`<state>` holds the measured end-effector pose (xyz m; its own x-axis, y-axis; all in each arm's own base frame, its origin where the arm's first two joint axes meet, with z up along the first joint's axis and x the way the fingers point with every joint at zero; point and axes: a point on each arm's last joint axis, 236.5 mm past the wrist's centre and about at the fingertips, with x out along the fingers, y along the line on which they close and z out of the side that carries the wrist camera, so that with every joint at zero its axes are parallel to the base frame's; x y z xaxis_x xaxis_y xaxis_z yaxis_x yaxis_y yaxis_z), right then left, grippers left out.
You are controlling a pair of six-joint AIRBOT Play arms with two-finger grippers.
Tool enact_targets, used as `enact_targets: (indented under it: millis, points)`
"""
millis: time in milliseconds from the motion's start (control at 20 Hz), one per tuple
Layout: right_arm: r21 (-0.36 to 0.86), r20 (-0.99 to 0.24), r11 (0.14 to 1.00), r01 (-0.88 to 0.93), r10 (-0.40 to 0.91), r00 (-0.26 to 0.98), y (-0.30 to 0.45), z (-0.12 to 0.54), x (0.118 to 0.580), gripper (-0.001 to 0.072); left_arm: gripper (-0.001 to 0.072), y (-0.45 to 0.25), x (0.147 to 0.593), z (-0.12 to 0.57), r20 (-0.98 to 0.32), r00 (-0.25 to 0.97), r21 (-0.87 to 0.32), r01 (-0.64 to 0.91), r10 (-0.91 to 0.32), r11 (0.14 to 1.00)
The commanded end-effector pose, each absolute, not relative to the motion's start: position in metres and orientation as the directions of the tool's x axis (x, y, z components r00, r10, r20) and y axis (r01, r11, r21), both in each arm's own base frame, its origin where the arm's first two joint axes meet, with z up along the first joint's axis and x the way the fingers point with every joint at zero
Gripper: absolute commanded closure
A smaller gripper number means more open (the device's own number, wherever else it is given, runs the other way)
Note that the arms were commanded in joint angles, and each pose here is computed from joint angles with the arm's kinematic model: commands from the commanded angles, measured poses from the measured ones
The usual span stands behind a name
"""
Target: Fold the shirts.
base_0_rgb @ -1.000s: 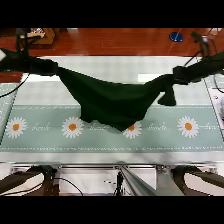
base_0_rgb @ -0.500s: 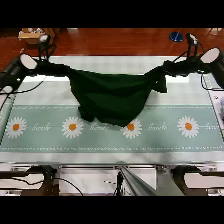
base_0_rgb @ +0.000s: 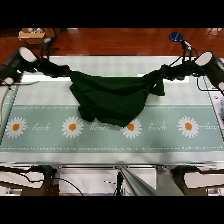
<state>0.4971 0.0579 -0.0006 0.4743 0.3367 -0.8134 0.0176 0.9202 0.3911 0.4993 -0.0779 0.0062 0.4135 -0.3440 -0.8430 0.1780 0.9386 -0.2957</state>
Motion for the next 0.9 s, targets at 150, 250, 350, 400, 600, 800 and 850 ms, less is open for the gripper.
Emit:
enact_targets:
  millis: [150,250,350,400,600,800,850]
  points:
    - [0.352,-0.820,0.935,-0.040,0.329,0.469,0.057,0.022,0.483,0.0682,0.0123,-0.104,0.405,0.052,-0.843,0.119,-0.513,0.117,-0.525,0.850]
    - [0.342,-0.838,0.938,-0.045,0.327,0.437,0.056,0.018,0.475,0.0681,0.0036,-0.132,0.368,0.033,-0.814,0.010,-0.578,0.091,-0.581,0.811]
    - [0.334,-0.847,0.941,-0.061,0.328,0.418,0.057,0.016,0.471,0.0681,0.0036,-0.152,0.330,0.003,-0.806,-0.105,-0.590,0.066,-0.583,0.804]
    - [0.327,-0.852,0.943,-0.067,0.325,0.411,0.056,0.015,0.469,0.0681,0.0036,-0.161,0.312,-0.011,-0.800,-0.161,-0.592,0.058,-0.578,0.804]
    - [0.321,-0.857,0.944,-0.072,0.323,0.402,0.055,0.013,0.467,0.0681,0.0036,-0.216,0.275,-0.042,-0.734,-0.218,-0.664,0.031,-0.644,0.747]
    - [0.321,-0.857,0.944,-0.073,0.322,0.401,0.055,0.013,0.467,0.0681,0.0036,-0.252,0.270,-0.059,-0.740,-0.194,-0.664,0.065,-0.643,0.745]
    - [0.322,-0.858,0.944,-0.073,0.323,0.400,0.055,0.013,0.467,0.0681,0.0036,-0.259,0.271,-0.062,-0.741,-0.185,-0.665,0.070,-0.646,0.743]
